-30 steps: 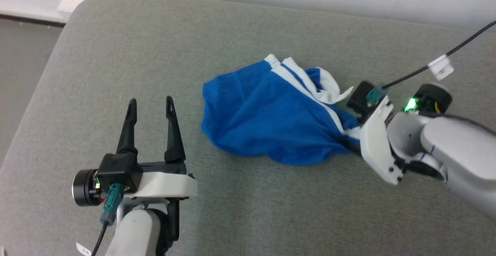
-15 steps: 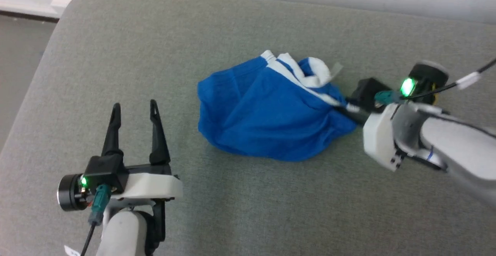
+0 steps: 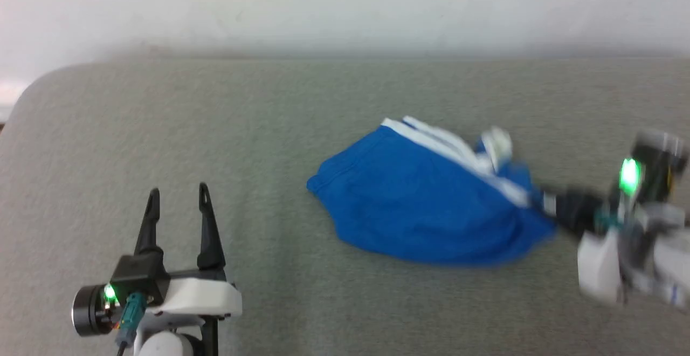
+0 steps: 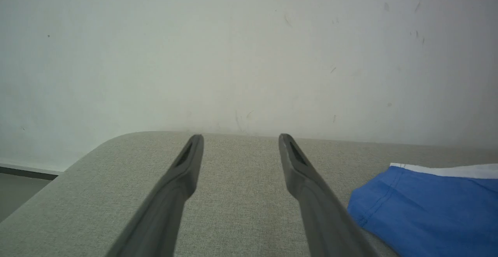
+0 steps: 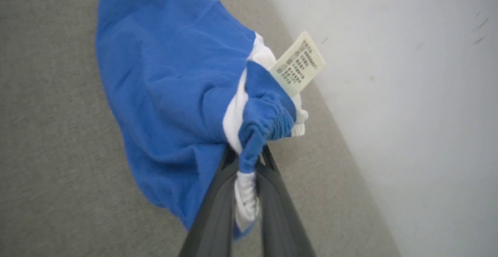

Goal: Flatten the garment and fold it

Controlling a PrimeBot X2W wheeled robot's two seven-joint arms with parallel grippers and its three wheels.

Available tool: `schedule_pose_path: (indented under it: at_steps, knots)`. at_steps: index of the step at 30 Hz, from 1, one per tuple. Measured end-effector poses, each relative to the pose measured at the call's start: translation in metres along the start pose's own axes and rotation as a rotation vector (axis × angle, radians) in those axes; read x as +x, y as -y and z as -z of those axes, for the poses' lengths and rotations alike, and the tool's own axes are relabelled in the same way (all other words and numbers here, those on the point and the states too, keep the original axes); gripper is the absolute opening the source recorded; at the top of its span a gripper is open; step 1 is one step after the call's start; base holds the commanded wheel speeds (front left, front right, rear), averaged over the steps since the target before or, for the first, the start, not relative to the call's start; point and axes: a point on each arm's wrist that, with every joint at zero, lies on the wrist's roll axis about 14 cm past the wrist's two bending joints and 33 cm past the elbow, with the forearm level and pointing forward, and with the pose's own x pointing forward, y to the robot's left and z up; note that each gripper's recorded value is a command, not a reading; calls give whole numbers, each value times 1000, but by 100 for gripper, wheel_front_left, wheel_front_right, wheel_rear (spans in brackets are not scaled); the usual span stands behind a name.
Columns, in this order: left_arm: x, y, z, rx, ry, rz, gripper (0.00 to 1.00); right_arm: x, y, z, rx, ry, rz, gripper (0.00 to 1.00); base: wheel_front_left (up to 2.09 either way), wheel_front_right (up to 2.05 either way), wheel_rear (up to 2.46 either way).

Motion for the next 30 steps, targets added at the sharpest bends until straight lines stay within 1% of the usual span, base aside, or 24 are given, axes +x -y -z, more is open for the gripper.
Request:
schedule_pose_path:
  at_steps: [1,5,8,10,12,13,14,15,17,22,27,30]
  knots:
    - [-1,4,0,-5,1,11,100,-11,-14,13,45,-31,-5,0,0,0,0]
    - [-4,16,-4,-20,12,47,100,-55,-90,70,214,-181,-51,0,0,0,0]
    - [-3,28,-9,-33,27,82,100,-81,-136,96,381,-248,-27,0,0,0,0]
    - [-4,33,-10,-34,29,99,100,-91,-157,104,439,-262,-1,0,0,0,0]
    - [-4,40,-11,-28,32,123,100,-93,-160,104,473,-244,52,0,0,0,0]
    - [-4,43,-12,-23,35,137,100,-93,-160,102,488,-227,81,10,0,0,0]
    - [-4,46,-12,-22,37,150,100,-93,-158,99,516,-204,118,44,0,0,0]
    - [-4,49,-13,-19,40,159,100,-93,-155,96,538,-179,157,100,0,0,0]
    - [-2,54,-16,-14,49,183,100,-97,-143,89,531,-132,232,100,0,0,0]
    - [14,70,-38,27,127,274,100,-117,-87,61,460,16,462,100,0,0,0]
    - [39,96,-57,90,189,398,100,-142,-62,34,410,110,631,100,0,0,0]
    - [55,122,-62,109,165,492,100,-152,-46,21,390,156,729,100,0,0,0]
